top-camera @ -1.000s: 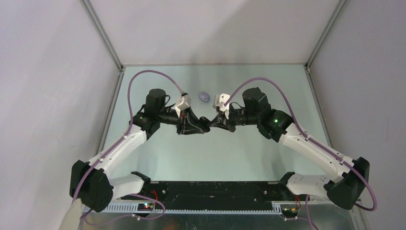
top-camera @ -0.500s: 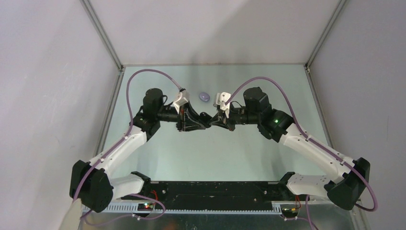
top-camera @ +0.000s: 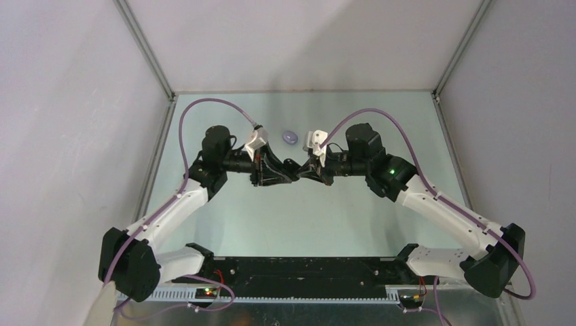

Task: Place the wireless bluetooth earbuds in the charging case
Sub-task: Insert the right earbud into the right side groove of the charging case, then pick up the left earbud from the center of the board.

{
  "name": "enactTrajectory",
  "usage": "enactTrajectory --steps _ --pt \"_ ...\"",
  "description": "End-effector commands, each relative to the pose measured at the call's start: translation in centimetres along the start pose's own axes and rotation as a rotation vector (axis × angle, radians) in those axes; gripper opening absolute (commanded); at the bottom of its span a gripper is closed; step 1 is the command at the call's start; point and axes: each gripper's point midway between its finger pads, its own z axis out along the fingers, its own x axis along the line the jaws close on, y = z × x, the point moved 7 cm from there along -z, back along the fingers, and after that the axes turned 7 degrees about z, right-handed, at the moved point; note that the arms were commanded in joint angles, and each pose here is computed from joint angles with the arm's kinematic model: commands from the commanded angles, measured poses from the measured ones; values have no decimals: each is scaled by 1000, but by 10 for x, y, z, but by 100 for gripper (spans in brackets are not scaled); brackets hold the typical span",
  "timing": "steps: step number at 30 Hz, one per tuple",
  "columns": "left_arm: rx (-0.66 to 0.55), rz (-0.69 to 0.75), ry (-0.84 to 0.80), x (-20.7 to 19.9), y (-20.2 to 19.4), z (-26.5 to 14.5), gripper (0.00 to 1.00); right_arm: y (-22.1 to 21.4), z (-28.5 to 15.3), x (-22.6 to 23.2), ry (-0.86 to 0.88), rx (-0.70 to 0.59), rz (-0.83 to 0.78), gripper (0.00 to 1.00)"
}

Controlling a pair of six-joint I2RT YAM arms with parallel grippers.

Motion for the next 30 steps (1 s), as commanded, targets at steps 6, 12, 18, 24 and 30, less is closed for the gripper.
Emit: enactTrajectory --steps 6,12,18,24,30 --pt "-40 108 -1 -6 19 -3 0 8 1 8 51 -32 -1 22" --pt "-37 112 -4 -6 19 -3 0 18 -7 9 47 -49 -7 29" --pt "-26 117 -8 -7 18 -4 0 29 -20 9 28 -75 -21 34" --pt "-3 150 -15 -9 15 -6 0 41 -38 10 39 -119 -11 27" --pt "8 168 -21 -10 16 -7 0 39 -37 9 58 -120 11 12"
